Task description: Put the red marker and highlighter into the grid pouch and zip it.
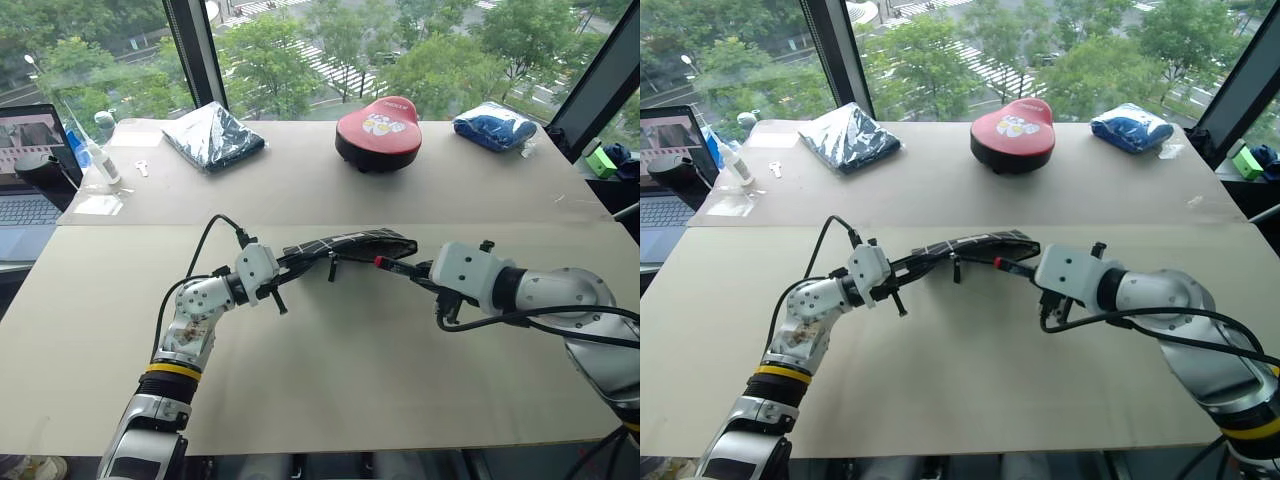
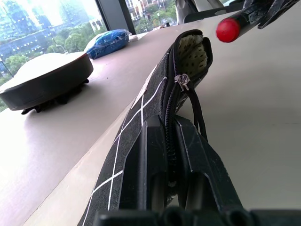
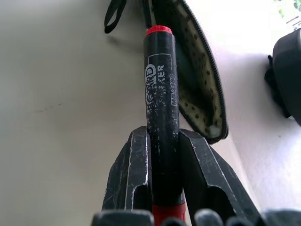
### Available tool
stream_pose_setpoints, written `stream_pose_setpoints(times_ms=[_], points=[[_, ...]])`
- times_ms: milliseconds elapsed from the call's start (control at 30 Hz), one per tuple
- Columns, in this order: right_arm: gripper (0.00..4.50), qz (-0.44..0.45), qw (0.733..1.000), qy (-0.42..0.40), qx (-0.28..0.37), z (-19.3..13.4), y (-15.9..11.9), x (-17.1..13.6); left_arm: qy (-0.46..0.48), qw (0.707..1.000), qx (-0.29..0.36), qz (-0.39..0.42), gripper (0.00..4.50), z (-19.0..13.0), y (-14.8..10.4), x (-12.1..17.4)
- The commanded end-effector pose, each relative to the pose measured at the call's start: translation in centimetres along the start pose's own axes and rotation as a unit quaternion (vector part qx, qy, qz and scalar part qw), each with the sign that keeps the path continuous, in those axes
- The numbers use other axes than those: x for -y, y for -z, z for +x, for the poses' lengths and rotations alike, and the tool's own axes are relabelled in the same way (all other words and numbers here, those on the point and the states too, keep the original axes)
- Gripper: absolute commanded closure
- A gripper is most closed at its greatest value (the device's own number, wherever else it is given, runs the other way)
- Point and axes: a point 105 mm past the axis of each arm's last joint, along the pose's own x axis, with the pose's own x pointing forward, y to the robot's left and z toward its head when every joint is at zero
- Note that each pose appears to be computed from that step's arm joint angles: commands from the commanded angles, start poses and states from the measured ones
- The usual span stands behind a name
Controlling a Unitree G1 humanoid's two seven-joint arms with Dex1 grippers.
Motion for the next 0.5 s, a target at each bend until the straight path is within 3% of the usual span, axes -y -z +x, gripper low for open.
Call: stream_pose_setpoints(times_ms=[33, 500], points=[[4.02, -0.038, 0.999, 0.022, 0.008, 0.7, -0.8, 1.0, -0.001, 1.000, 0.016, 0.011, 4.50, -0.1, -0.4, -0.2], [4.02, -0.147, 0.989, 0.005, 0.011, 4.7, -1.3, 0.3, 0.005, 1.000, 0.015, 0.011, 4.50, -0.3, 0.5, 0.5]])
